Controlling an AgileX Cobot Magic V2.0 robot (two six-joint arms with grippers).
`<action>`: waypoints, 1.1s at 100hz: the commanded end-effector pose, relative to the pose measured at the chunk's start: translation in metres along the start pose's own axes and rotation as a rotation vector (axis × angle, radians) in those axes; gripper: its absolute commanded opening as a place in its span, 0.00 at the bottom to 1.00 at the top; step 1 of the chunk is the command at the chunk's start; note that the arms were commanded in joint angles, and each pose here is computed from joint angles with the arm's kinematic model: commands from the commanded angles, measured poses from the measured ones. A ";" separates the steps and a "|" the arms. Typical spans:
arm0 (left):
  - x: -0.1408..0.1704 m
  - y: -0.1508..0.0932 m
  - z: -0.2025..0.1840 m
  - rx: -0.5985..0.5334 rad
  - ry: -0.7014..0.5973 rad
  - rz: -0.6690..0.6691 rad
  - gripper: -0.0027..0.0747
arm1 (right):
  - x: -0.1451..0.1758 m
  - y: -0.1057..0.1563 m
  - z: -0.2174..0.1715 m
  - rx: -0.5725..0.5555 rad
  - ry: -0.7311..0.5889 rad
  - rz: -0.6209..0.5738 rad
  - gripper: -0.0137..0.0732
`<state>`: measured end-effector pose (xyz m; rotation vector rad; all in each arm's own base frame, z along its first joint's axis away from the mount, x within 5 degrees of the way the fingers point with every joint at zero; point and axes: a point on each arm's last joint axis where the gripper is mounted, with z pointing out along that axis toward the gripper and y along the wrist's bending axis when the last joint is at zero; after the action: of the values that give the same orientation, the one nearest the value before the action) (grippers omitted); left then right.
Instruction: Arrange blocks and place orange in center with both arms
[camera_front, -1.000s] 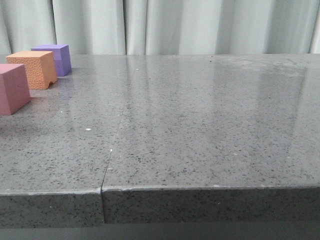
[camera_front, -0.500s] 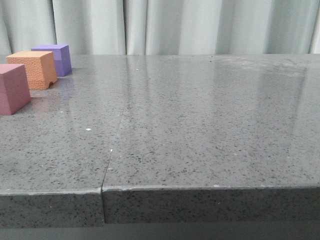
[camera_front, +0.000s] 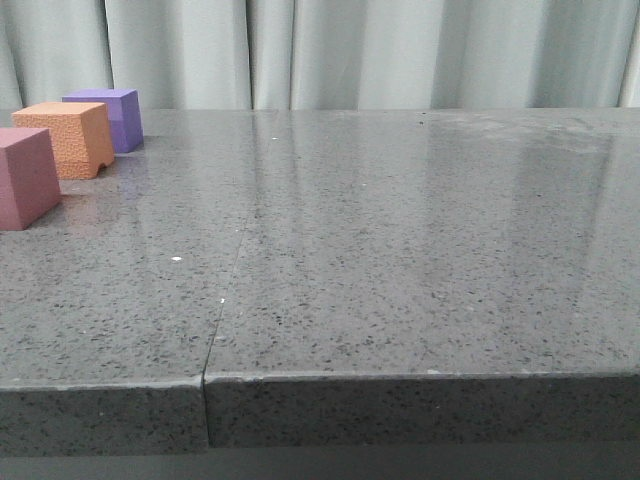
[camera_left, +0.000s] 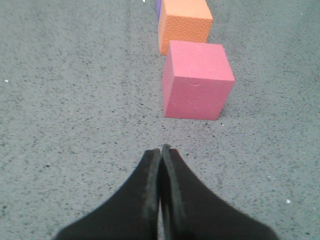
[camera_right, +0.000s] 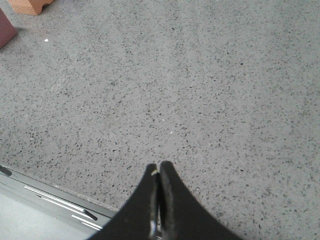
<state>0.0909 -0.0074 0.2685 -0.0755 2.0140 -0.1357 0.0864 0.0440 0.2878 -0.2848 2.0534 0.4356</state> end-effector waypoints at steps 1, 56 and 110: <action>-0.009 -0.002 -0.006 0.031 -0.138 0.035 0.01 | -0.014 0.001 -0.004 -0.002 -0.097 -0.014 0.08; 0.041 0.012 -0.012 -0.055 -0.491 0.155 0.01 | -0.014 0.001 -0.004 -0.002 -0.097 -0.014 0.08; 0.074 0.018 -0.004 -0.069 -0.542 0.102 0.01 | -0.014 0.001 -0.004 -0.001 -0.095 -0.013 0.08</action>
<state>0.0560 0.0025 0.2066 -0.0380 1.5500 0.0311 0.0864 0.0440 0.2878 -0.2847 2.0530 0.4356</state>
